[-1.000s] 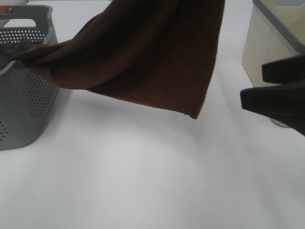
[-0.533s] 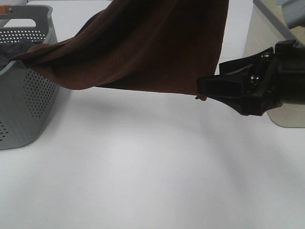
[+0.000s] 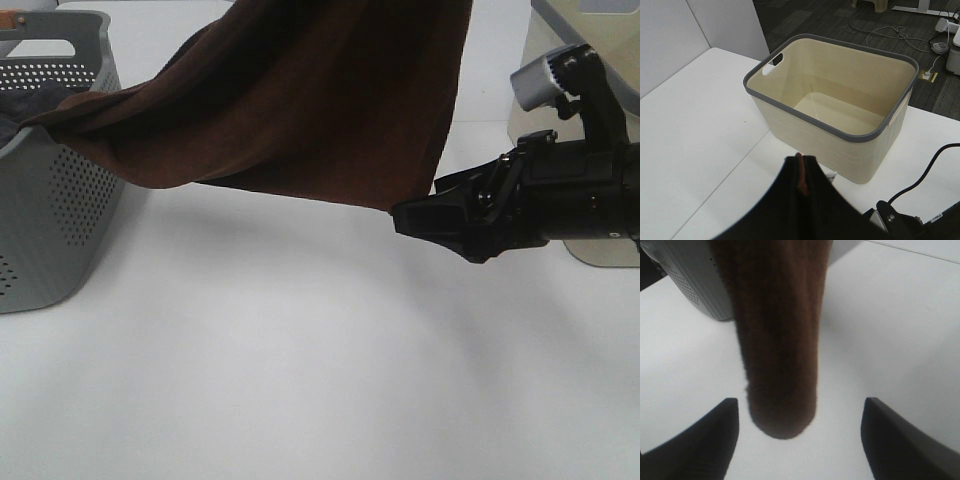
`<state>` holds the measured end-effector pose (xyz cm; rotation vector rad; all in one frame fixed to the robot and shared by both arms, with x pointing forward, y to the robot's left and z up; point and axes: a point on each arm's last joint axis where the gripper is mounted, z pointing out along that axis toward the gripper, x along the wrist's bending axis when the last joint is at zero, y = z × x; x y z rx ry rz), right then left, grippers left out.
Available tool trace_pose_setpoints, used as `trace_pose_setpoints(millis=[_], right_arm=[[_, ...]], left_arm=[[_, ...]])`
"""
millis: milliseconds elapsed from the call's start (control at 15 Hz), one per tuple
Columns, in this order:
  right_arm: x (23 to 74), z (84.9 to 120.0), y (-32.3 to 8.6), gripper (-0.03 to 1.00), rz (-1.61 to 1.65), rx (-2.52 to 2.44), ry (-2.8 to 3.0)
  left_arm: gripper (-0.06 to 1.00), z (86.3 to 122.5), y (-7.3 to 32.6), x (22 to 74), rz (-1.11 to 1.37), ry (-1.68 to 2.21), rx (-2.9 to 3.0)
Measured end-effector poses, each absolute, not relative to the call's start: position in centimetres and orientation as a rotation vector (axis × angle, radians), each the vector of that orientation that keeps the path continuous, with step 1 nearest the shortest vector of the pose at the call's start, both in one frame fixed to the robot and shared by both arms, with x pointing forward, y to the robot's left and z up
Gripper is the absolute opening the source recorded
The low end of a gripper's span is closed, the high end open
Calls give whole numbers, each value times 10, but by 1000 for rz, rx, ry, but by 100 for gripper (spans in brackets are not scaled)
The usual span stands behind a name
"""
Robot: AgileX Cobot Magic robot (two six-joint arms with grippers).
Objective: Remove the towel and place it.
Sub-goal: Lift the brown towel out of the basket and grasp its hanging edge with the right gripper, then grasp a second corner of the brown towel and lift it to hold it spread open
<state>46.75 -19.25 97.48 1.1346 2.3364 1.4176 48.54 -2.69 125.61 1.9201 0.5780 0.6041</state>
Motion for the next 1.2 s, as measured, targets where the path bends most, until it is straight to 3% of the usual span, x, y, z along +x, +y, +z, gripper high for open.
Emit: trace_pose_setpoints(millis=[133, 467, 533, 600, 800, 1000, 1200], right_arm=[[471, 981, -188, 64, 1490, 1093, 2342], [477, 991, -185, 49, 1522, 1062, 2314], [477, 991, -185, 36, 1525, 1071, 2312], [477, 991, -185, 32, 1525, 1074, 2312], [477, 991, -185, 2, 1550, 1169, 2297], [477, 991, -185, 0, 1611, 1425, 2242], [474, 987, -185, 0, 1597, 1627, 2248]], left_arm=[[0, 1257, -27, 485, 605, 575, 1914], [0, 1259, -28, 486, 610, 565, 1890], [0, 1259, -28, 486, 612, 563, 1886], [0, 1259, -28, 486, 612, 563, 1886], [0, 1259, -28, 486, 612, 562, 1884], [0, 1258, -27, 491, 637, 573, 1884], [0, 1236, -20, 527, 653, 713, 1892]])
